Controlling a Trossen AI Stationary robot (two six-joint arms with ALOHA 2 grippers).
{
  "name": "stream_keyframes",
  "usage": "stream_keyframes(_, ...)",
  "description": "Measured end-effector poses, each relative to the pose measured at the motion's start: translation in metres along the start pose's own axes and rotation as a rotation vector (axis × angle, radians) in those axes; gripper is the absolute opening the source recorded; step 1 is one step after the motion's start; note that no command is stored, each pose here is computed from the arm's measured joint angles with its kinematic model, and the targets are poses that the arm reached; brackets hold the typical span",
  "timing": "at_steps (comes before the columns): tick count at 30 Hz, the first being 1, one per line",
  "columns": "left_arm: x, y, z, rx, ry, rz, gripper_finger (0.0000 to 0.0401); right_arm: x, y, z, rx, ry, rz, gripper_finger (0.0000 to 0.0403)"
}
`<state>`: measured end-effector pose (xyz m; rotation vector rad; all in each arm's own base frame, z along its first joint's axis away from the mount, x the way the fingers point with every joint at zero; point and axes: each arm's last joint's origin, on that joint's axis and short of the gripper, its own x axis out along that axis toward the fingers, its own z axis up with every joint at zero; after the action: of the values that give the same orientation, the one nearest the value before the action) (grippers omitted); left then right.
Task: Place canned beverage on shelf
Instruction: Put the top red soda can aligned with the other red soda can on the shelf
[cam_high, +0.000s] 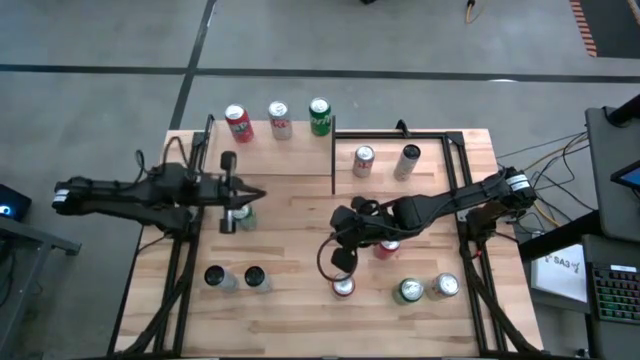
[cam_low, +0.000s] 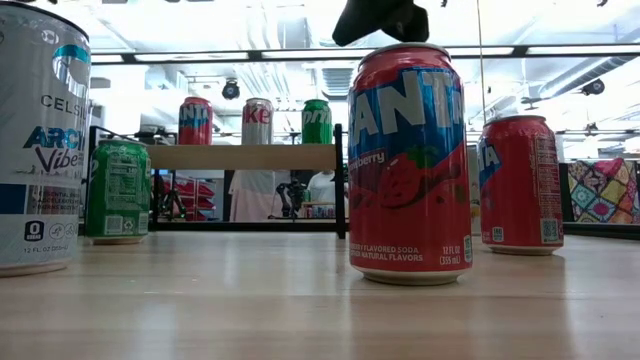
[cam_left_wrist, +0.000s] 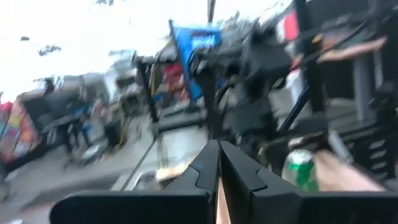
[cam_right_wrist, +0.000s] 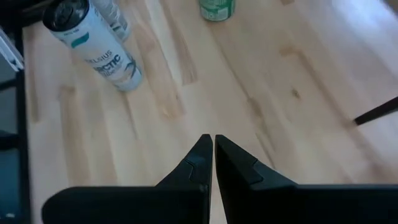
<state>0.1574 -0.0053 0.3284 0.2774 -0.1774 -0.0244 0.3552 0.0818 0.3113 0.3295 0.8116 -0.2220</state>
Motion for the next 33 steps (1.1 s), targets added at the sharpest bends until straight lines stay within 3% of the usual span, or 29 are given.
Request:
stream_keyframes(4, -0.01, -0.002, -0.006, -0.03, -0.069, -0.001, 0.0, 0.0, 0.001, 0.0, 0.064, 0.018, 0.026, 0.0009)
stream_keyframes(11, -0.015, -0.004, -0.01, -0.068, -0.072, 0.0, 0.0, 0.001, 0.004, -0.003, 0.191, 0.101, 0.122, 0.0009)
stream_keyframes(22, -0.013, -0.004, -0.01, -0.055, -0.067, 0.001, 0.0, 0.027, 0.027, -0.027, 0.381, 0.457, 0.323, 0.0009)
stream_keyframes(33, -0.013, -0.003, -0.009, -0.046, -0.068, 0.004, 0.0, 0.004, 0.026, -0.039, 0.489, 0.596, 0.254, 0.0009)
